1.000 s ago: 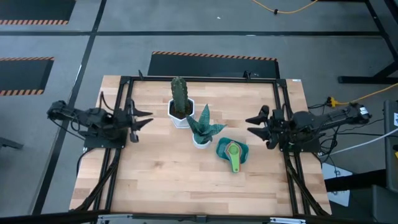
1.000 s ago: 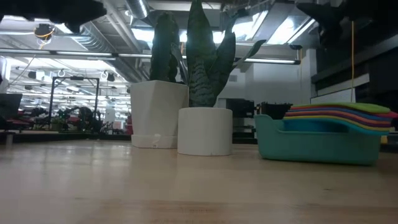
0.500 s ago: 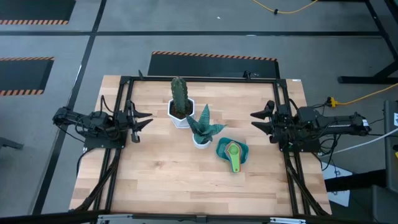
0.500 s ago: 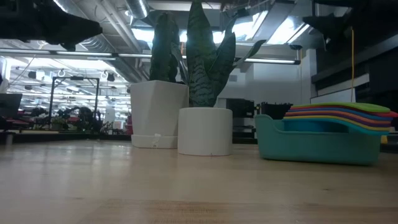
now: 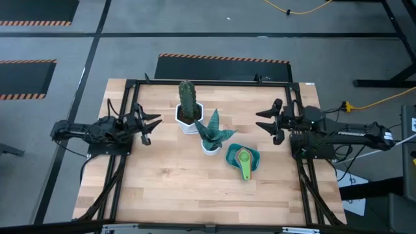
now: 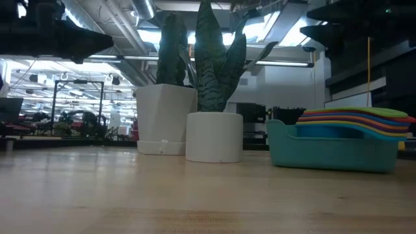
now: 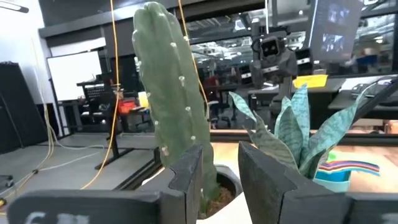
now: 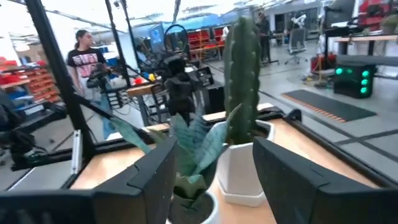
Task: Nest measuring cups in basket
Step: Return to Home Position
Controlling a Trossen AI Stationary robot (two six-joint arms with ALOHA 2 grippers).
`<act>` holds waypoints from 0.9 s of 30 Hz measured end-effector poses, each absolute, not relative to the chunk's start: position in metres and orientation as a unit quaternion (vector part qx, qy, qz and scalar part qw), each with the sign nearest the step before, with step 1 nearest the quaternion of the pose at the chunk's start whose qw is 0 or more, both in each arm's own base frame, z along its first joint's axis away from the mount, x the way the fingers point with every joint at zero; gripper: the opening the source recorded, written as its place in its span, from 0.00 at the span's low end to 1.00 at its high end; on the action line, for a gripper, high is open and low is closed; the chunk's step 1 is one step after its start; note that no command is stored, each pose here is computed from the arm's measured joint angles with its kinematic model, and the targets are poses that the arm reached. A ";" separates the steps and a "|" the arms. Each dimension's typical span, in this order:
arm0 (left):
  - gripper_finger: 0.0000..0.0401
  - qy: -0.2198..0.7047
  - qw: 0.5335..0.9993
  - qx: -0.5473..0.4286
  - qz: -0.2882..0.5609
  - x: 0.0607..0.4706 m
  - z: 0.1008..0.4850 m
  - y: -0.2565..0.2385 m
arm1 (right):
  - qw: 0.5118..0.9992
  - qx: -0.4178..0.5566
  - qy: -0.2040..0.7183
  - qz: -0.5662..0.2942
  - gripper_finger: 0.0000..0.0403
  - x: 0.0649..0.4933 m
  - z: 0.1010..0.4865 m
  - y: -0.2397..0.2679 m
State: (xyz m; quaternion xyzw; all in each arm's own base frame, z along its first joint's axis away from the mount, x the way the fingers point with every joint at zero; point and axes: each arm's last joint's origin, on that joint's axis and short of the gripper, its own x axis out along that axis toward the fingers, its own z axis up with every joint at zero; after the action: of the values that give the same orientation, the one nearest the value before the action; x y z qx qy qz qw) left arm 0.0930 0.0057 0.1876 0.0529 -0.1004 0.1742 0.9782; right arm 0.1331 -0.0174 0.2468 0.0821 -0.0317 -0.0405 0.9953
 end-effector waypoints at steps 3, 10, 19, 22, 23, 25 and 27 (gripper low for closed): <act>0.24 -0.100 0.978 0.054 0.175 0.093 0.188 0.007 | 0.996 0.072 -0.036 -0.046 0.53 0.127 0.248 -0.018; 0.24 -0.093 0.978 0.056 0.177 0.093 0.187 0.007 | 0.996 0.060 -0.035 -0.047 0.53 0.108 0.244 -0.015; 0.24 -0.095 0.979 0.046 0.175 0.093 0.187 0.007 | 0.992 0.072 -0.076 -0.066 0.53 0.099 0.201 -0.015; 0.24 -0.095 0.979 0.045 0.175 0.093 0.187 0.007 | 0.992 0.068 -0.086 -0.056 0.53 0.097 0.194 -0.014; 0.24 -0.095 0.979 0.045 0.175 0.093 0.187 0.007 | 0.992 0.068 -0.088 -0.055 0.53 0.096 0.191 -0.014; 0.24 -0.095 0.979 0.045 0.175 0.093 0.187 0.007 | 0.993 0.065 -0.088 -0.048 0.53 0.096 0.185 -0.014; 0.24 -0.095 0.979 0.045 0.175 0.093 0.187 0.007 | 0.994 0.066 -0.072 -0.044 0.53 0.096 0.179 -0.013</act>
State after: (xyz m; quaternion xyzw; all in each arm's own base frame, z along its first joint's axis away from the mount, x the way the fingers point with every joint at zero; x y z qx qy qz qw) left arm 0.0931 0.0072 0.1871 0.0447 -0.0955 0.1749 0.9789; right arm 0.0956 -0.0133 0.1786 0.0659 -0.0724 -0.0444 0.9942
